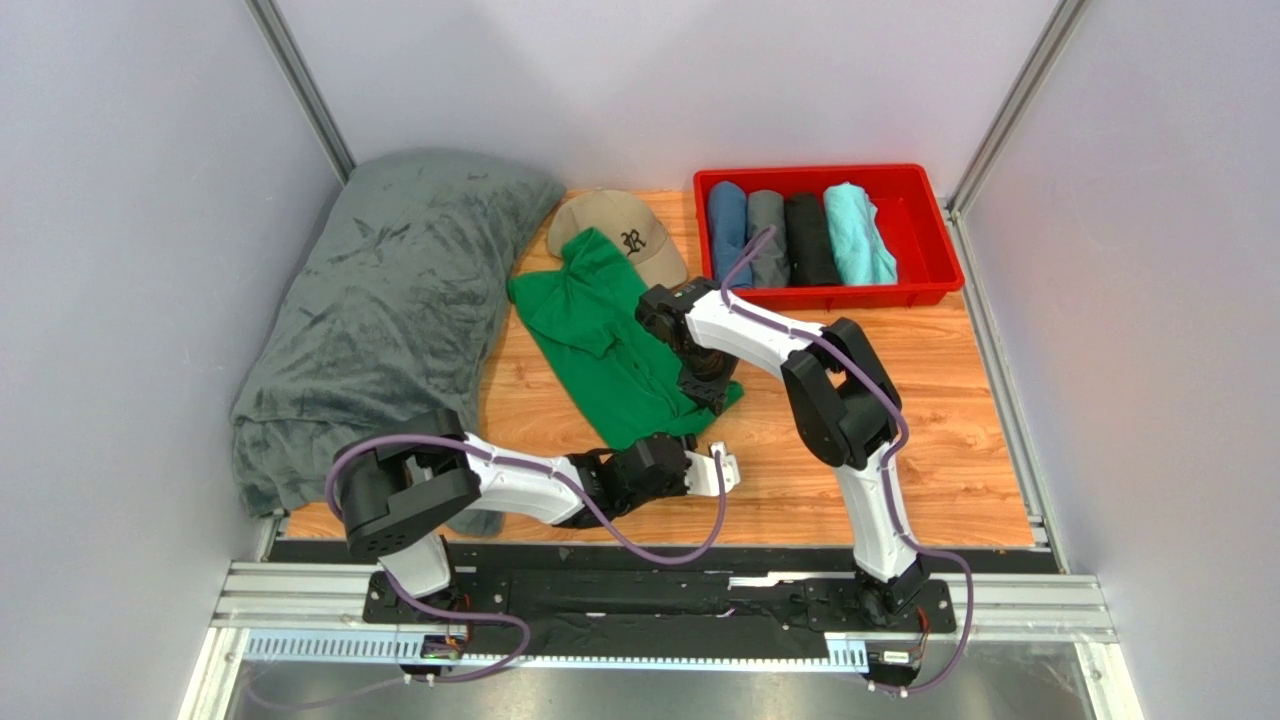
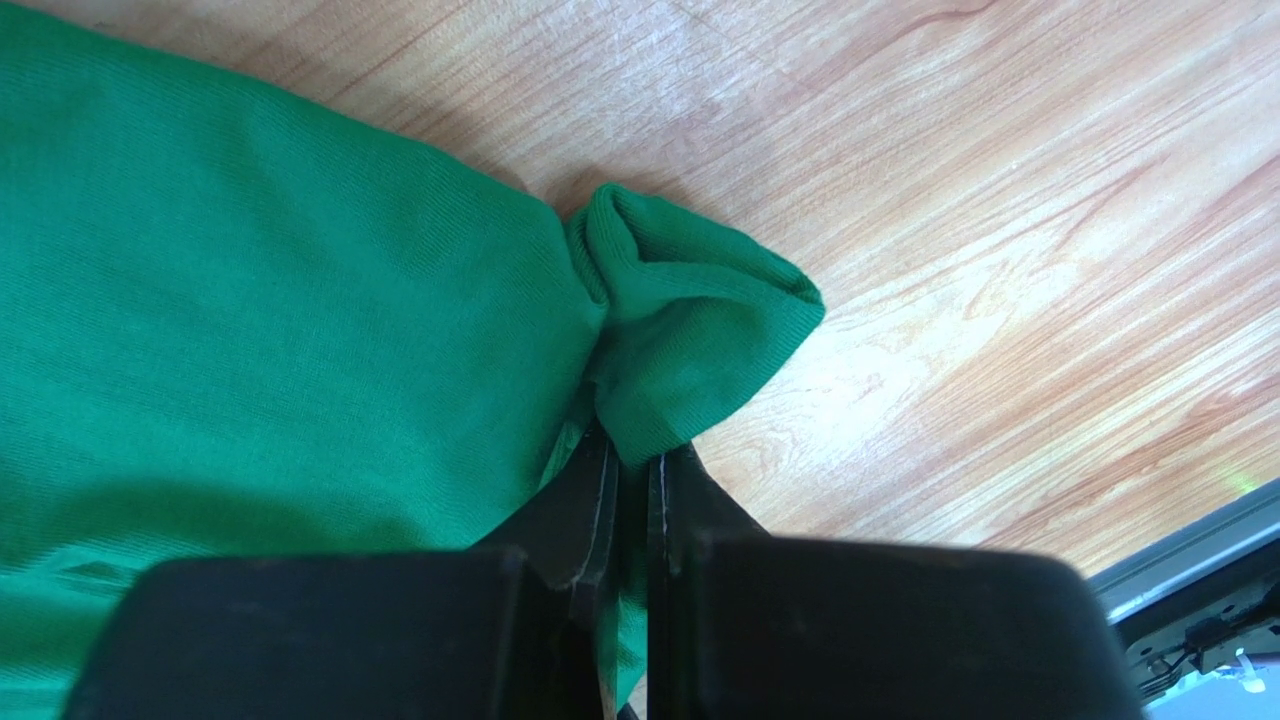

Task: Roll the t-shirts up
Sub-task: Roll the T-shirt to the center of the board.

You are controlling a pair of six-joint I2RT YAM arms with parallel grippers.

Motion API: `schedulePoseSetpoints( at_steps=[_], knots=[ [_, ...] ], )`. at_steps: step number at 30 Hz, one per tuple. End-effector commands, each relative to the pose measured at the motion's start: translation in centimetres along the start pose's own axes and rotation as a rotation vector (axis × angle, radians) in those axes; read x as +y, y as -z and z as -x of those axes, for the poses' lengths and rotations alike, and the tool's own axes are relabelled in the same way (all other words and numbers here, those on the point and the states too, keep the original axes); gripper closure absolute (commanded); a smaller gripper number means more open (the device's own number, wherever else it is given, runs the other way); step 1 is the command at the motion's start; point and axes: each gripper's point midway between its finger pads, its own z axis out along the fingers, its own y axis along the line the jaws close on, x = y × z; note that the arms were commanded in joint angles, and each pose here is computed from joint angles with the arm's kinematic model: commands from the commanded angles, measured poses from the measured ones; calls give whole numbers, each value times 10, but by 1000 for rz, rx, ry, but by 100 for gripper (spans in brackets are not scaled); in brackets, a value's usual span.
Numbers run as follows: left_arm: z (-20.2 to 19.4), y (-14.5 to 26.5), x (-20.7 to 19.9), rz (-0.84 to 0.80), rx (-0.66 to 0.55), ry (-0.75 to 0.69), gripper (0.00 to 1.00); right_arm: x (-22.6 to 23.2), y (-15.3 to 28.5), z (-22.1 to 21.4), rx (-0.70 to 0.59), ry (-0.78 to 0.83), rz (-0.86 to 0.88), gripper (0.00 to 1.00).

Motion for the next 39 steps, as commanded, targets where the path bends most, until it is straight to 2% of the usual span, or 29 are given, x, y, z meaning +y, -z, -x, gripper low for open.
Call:
schedulePoseSetpoints(
  at_steps=[1, 3, 4, 5, 8, 9, 11, 12, 15, 18, 19, 27, 34, 39],
  knots=[
    [-2, -4, 3, 31, 18, 6, 69, 8, -22, -2, 6, -8, 6, 100],
    [-1, -1, 1, 16, 10, 30, 82, 8, -16, 1, -8, -16, 31, 100],
    [4, 2, 3, 17, -6, 46, 96, 8, -16, 2, -14, -22, 45, 100],
    [4, 3, 3, -2, -8, 78, 100, 8, -10, 5, -24, -29, 66, 100],
    [12, 10, 1, -85, -32, 188, 100, 10, -7, 8, -48, -42, 116, 83],
    [10, 11, 7, -92, -30, 229, 100, 11, 5, 12, -68, -54, 162, 71],
    [14, 19, 6, -155, -66, 300, 100, 14, 9, 17, -101, -76, 217, 61],
    [13, 21, 16, -146, -80, 333, 100, 14, 20, 24, -129, -93, 257, 53],
    [12, 28, 14, -218, -107, 424, 100, 13, 28, 34, -182, -123, 306, 42],
    [6, 30, 18, -266, -115, 512, 100, 11, 41, 44, -236, -159, 368, 39],
    [1, 29, 24, -258, -113, 540, 100, 15, 54, 51, -262, -193, 426, 38],
    [-15, 27, 20, -360, -110, 684, 100, 7, 78, 59, -371, -331, 648, 37],
    [-32, 21, 26, -386, -54, 861, 100, -4, 87, 34, -417, -335, 638, 38],
    [-42, 17, 30, -382, -32, 901, 100, -1, 70, 12, -394, -336, 645, 40]
  ],
)
